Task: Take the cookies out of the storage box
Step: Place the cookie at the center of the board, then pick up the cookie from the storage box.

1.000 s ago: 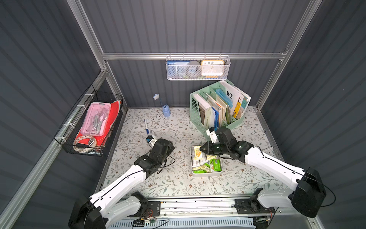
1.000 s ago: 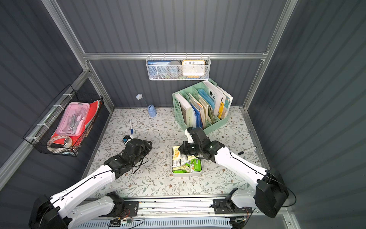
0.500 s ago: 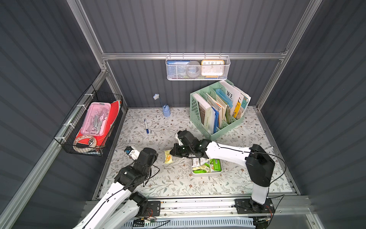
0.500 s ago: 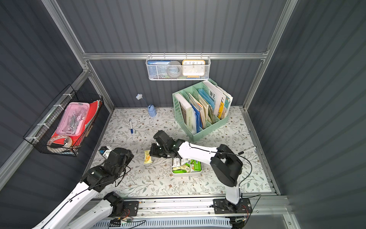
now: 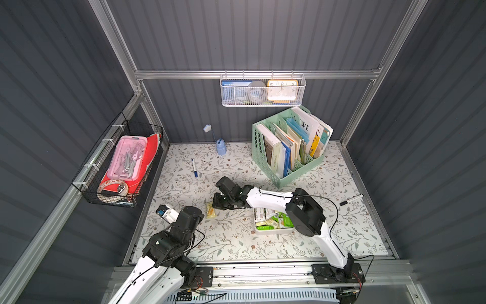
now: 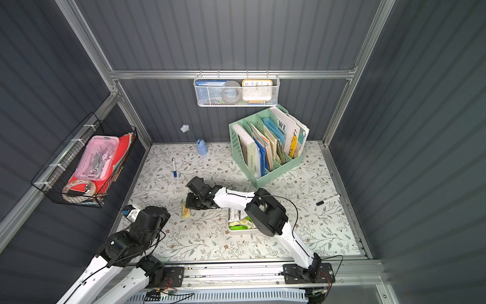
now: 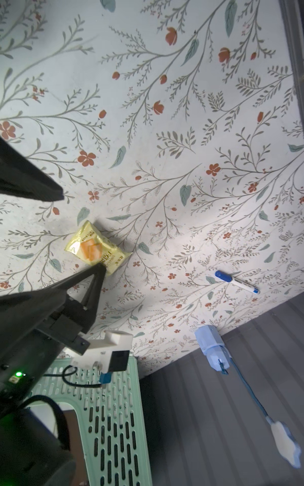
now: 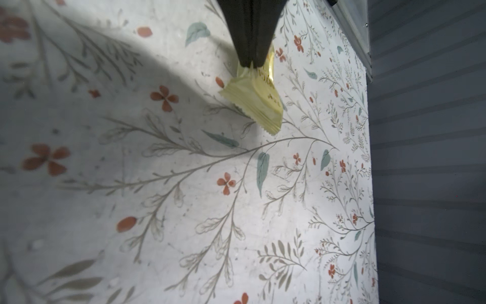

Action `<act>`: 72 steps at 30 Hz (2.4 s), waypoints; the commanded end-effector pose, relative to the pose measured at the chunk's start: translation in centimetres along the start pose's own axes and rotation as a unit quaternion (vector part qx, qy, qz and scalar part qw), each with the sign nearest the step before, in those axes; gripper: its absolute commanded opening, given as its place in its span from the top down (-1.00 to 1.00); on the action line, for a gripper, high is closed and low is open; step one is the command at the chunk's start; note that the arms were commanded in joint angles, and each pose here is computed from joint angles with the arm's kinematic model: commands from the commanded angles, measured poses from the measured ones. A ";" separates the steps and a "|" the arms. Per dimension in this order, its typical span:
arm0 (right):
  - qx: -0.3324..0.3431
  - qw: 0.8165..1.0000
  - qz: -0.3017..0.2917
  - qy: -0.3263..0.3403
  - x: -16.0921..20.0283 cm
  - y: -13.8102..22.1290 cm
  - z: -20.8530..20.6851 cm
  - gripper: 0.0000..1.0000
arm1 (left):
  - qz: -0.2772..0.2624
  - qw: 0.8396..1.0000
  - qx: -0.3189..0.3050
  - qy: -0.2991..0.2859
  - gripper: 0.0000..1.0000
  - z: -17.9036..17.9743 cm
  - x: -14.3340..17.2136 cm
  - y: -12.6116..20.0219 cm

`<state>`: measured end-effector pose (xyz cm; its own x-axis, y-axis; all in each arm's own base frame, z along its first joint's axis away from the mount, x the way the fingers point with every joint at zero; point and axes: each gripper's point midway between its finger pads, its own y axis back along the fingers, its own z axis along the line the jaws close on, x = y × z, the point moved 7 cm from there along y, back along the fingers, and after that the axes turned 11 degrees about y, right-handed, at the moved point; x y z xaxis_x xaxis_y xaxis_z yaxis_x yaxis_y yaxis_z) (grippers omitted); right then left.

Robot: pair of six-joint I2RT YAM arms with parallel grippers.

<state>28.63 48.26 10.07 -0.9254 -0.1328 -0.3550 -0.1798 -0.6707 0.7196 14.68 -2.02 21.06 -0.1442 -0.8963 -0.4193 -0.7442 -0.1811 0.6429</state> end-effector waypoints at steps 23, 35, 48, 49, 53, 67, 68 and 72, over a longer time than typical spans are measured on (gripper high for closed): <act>0.083 0.983 -0.145 0.070 0.5 19.0 -3.2 0.39 | 0.101 0.990 0.051 -0.088 -0.15 -4.6 3.5 -2.4; 0.078 0.991 -0.107 0.009 5.0 24.8 -11.1 0.32 | 0.171 0.966 0.068 -0.181 -0.04 -10.0 12.6 -4.7; 0.019 0.999 -0.021 -0.023 6.7 19.6 -12.8 0.14 | 0.271 0.949 0.099 -0.130 0.01 -9.1 17.7 -7.7; 0.024 0.999 -0.021 -0.025 6.8 19.5 -13.1 0.13 | 0.273 0.948 0.101 -0.129 0.01 -9.0 17.7 -7.7; 0.043 0.999 -0.016 -0.028 7.1 19.0 -13.8 0.10 | 0.298 0.939 0.108 -0.130 0.00 -8.4 18.3 -7.6; 0.046 0.998 0.003 -0.034 7.1 17.0 -14.6 0.13 | 0.280 0.948 0.102 -0.115 -0.01 -8.0 17.5 -7.5; 0.046 0.998 0.002 -0.035 7.0 16.9 -14.6 0.13 | 0.278 0.948 0.101 -0.115 -0.01 -8.0 17.4 -7.5; 0.043 0.998 -0.001 -0.035 6.8 16.9 -14.5 0.21 | 0.270 0.951 0.099 -0.109 -0.01 -7.8 17.1 -7.4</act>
<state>23.74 25.37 11.25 -0.9448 -0.0834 -0.3168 -0.2027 -0.6111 0.7652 23.24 -19.88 14.31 -0.6774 -0.7106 -0.1903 -0.6187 0.4103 0.6700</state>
